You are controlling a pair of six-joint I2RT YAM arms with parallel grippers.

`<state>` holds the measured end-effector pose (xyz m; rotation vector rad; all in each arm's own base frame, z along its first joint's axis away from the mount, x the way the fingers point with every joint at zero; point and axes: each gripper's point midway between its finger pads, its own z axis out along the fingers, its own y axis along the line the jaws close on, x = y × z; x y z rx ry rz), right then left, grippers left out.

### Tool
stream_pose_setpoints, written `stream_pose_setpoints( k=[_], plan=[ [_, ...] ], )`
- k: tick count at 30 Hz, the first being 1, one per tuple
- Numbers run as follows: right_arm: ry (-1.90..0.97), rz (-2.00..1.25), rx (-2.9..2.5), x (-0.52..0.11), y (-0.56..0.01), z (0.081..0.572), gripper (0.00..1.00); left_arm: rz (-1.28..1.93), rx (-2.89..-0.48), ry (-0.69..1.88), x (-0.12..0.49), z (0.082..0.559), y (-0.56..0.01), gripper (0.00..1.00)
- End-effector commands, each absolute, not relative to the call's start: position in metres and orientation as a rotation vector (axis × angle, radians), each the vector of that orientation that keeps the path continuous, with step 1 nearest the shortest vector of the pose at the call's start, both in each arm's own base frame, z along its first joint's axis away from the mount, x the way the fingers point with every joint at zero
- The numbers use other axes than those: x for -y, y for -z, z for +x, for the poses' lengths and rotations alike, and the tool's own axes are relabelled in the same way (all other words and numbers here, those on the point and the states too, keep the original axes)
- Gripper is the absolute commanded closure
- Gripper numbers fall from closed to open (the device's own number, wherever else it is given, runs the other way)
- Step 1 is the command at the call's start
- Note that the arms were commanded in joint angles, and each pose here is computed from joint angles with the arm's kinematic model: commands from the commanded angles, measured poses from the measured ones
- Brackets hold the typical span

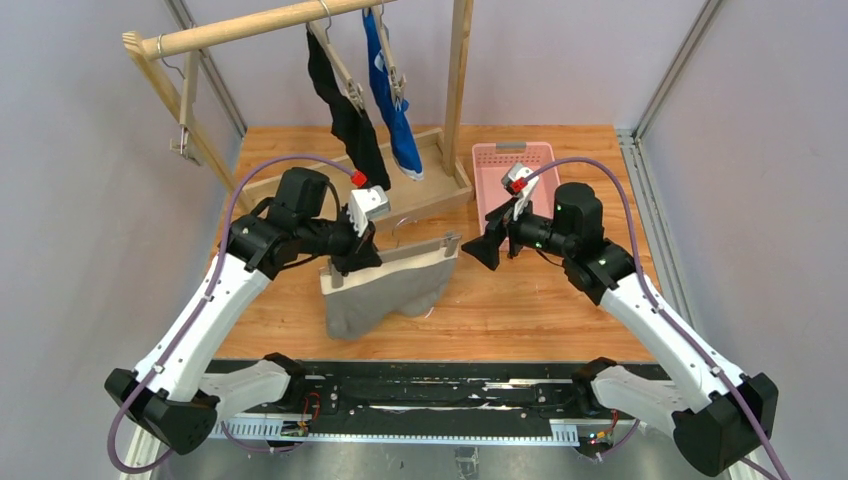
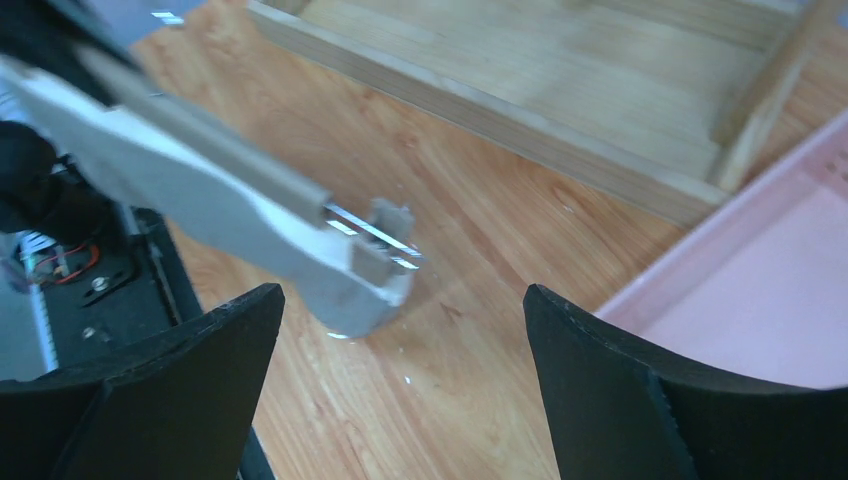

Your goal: Remove the underwear clipped to the hanger

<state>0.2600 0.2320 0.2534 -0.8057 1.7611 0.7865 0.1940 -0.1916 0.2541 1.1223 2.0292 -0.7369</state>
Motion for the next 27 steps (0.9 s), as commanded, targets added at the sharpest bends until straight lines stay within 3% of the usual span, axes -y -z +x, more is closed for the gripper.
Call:
stream_pose_setpoints(
  k=[1,12,20,27],
  plan=[
    [-0.937,-0.984,-1.531,-0.249,-0.299,0.230,0.08,1.167,-1.853,0.704,0.202,0.210,-0.286,1.00],
    [-0.996,-1.113,-1.380,-0.255,-0.324,0.225,0.09,1.279,-1.539,0.828,0.221,0.186,-0.327,1.00],
    [-0.978,-1.123,-1.297,-0.246,-0.359,0.240,0.10,1.294,-1.540,0.830,0.218,0.178,-0.325,1.00],
    [-1.125,-1.159,-1.255,-0.251,-0.358,0.228,0.12,1.271,-1.522,0.816,0.217,0.179,-0.326,1.00]
  ],
)
